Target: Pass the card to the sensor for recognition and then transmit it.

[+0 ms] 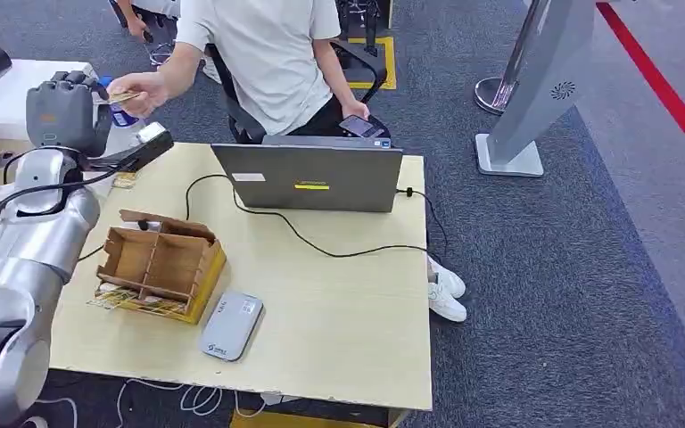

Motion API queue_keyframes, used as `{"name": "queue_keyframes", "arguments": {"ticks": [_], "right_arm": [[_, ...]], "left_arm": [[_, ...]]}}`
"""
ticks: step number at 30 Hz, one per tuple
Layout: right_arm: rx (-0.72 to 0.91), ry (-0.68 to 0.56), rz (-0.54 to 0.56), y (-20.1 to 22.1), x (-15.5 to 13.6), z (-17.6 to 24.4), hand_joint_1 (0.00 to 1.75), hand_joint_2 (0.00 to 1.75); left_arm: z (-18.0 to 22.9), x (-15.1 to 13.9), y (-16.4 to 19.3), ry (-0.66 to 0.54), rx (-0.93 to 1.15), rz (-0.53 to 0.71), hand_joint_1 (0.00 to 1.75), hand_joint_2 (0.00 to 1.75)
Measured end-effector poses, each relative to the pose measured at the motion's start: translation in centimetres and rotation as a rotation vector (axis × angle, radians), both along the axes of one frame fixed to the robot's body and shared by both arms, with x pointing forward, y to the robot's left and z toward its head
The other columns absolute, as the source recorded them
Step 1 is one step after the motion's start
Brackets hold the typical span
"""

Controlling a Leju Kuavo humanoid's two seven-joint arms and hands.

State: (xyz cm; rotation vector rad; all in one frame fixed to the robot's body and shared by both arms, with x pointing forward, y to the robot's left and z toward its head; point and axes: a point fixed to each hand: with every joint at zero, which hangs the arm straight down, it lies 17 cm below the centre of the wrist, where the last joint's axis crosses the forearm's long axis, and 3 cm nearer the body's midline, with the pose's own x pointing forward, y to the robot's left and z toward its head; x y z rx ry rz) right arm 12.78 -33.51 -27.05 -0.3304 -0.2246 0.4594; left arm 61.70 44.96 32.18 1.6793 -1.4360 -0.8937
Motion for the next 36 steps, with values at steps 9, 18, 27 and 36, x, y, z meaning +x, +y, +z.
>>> {"name": "queue_keyframes", "arguments": {"ticks": [9,18,27,36], "right_arm": [[-0.002,0.003,0.001,0.0,-0.3,-0.1,0.00,0.00],[-0.004,0.002,-0.007,-0.1,-0.8,-0.1,0.00,0.00],[-0.001,-0.009,-0.072,-0.4,-2.5,-0.4,0.00,0.00],[0.003,-0.008,-0.167,-0.7,-3.9,-0.6,0.00,0.00]], "left_arm": [[-0.9,0.0,-1.5,0.016,-0.014,-0.024,1.75,1.75],[-1.2,-1.4,-5.8,-0.031,-0.026,-0.113,1.75,1.75],[-1.5,-9.6,-17.5,-0.131,0.055,-0.361,1.75,1.75],[-6.6,-18.2,-24.0,0.005,0.125,-0.569,1.75,1.75]]}}
